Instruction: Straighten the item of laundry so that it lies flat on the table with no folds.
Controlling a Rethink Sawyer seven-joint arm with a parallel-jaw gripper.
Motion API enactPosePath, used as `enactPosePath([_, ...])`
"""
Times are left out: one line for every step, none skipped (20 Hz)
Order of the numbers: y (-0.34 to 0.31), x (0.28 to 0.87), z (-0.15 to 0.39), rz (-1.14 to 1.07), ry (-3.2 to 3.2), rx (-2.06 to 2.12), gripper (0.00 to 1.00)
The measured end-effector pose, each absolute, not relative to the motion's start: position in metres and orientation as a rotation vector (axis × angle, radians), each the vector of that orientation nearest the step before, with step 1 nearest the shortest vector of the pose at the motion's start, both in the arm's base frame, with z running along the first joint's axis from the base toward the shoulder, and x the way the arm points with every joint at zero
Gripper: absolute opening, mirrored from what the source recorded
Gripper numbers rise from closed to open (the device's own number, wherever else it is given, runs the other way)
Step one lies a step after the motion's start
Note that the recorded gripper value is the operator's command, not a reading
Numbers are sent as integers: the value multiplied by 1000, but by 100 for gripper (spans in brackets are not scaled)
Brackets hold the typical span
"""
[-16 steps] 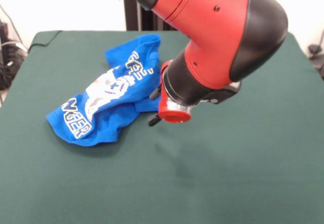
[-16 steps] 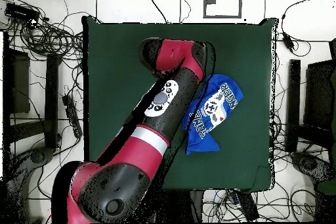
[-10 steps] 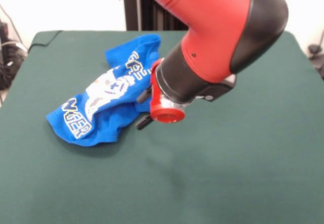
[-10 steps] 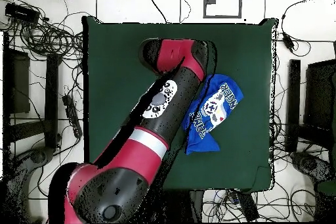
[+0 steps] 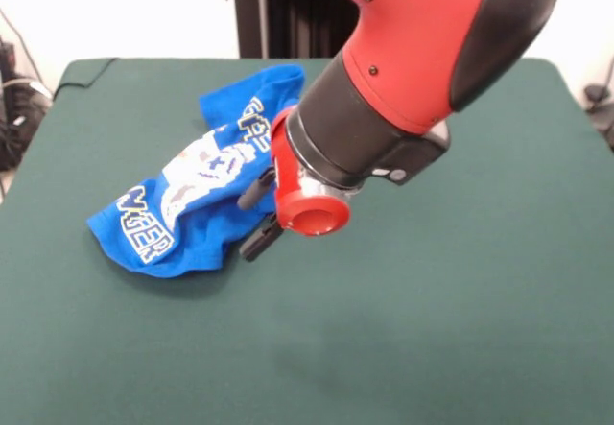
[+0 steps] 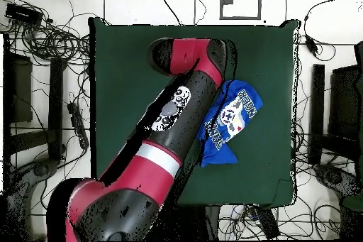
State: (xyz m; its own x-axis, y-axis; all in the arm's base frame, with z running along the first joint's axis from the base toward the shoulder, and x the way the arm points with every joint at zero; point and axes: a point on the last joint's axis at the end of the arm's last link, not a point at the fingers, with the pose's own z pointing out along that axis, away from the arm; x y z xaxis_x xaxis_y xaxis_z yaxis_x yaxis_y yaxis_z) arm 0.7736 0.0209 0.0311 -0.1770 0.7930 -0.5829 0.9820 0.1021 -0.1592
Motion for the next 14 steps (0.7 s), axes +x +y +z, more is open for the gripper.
enactPosePath([23, 774, 31, -739, 2038, 1736, 100])
enactPosePath([24, 774, 31, -735, 2038, 1731, 100])
enactPosePath([26, 774, 31, -731, 2040, 1721, 100])
enactPosePath([27, 774, 31, -730, 2041, 1716, 100])
enactPosePath([29, 774, 30, -728, 2043, 1702, 100])
enactPosePath([30, 773, 30, -730, 2044, 1694, 100])
enactPosePath([31, 772, 29, -734, 2046, 1688, 100])
enactPosePath([32, 770, 29, -741, 2048, 1681, 100])
enactPosePath([34, 768, 28, -749, 2051, 1674, 100])
enactPosePath([36, 765, 27, -758, 2054, 1667, 100])
enactPosePath([37, 764, 27, -761, 2055, 1665, 100])
enactPosePath([39, 762, 26, -765, 2057, 1662, 100])
enactPosePath([43, 758, 25, -773, 2060, 1658, 100])
enactPosePath([46, 755, 24, -778, 2063, 1656, 100])
